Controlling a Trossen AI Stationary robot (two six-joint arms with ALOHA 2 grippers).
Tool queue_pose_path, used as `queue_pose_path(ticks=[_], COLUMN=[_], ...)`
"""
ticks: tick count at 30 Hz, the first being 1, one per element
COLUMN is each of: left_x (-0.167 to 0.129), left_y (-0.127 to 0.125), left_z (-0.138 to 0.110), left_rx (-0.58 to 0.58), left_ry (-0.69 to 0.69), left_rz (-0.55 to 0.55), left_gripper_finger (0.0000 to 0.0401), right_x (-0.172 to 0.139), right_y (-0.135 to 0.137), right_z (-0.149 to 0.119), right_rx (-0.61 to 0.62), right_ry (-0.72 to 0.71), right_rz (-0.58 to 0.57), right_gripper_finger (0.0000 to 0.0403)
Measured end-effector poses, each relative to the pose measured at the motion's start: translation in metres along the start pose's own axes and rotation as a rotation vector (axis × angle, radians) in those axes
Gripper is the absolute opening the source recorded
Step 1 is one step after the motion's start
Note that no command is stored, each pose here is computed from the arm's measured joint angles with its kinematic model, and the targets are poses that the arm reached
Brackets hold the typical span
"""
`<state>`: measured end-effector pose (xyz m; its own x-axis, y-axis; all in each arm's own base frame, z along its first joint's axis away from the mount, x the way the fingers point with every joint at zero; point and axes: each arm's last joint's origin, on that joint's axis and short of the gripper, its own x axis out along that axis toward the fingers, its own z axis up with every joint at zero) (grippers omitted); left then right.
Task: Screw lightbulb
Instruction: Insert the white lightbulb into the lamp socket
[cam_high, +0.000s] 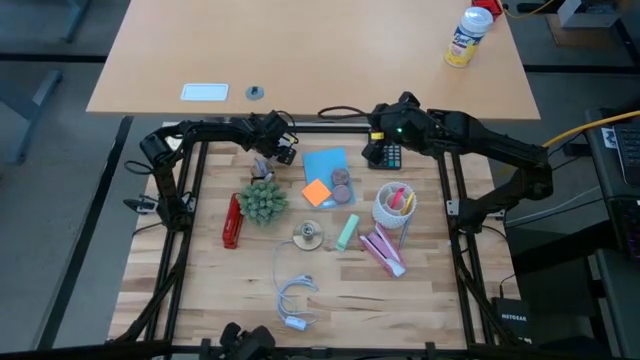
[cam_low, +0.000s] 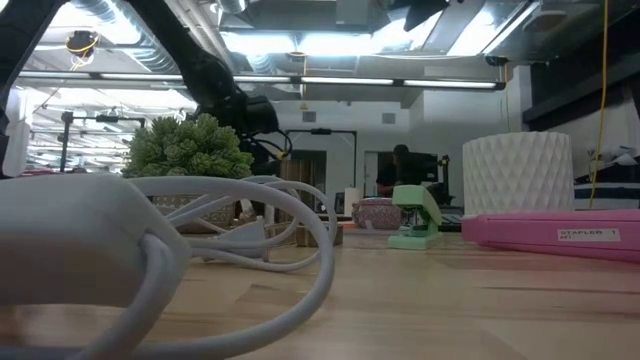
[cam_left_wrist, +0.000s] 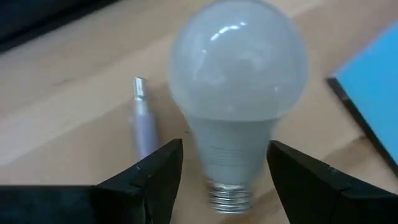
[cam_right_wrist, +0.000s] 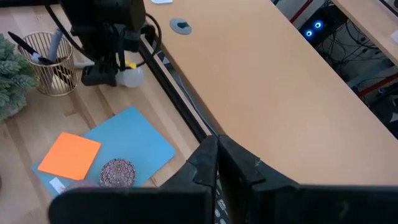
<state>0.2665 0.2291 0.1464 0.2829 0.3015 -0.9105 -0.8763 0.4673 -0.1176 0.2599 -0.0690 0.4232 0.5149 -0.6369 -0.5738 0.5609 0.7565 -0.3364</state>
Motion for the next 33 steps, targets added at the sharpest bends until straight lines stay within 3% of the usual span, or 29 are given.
queue_pose_path(ticks=[6,17,26,33], left_x=[0.000,0.000,-0.007,-0.043], left_y=[0.001,0.001,-0.001,-0.001], left_z=[0.001,0.002,0.004,0.015], left_rx=[0.006,0.019,-0.049,-0.078], left_ry=[-0.004,-0.021,-0.013,-0.131], left_rz=[0.004,-0.003,-0.074,-0.137], left_gripper_finger=[0.0214,0.0122,0.0139,0.0134], right_x=[0.000,0.000,-0.001,-0.012], right_y=[0.000,0.000,-0.001,-0.008], right_z=[0.000,0.000,0.000,0.000], right_rx=[-0.001,-0.001,0.002,0.021], right_ry=[0.002,0.002,-0.004,-0.035], right_rz=[0.000,0.000,-0.005,-0.033], right_gripper_finger=[0.0017,0.0017,0.0017,0.0017])
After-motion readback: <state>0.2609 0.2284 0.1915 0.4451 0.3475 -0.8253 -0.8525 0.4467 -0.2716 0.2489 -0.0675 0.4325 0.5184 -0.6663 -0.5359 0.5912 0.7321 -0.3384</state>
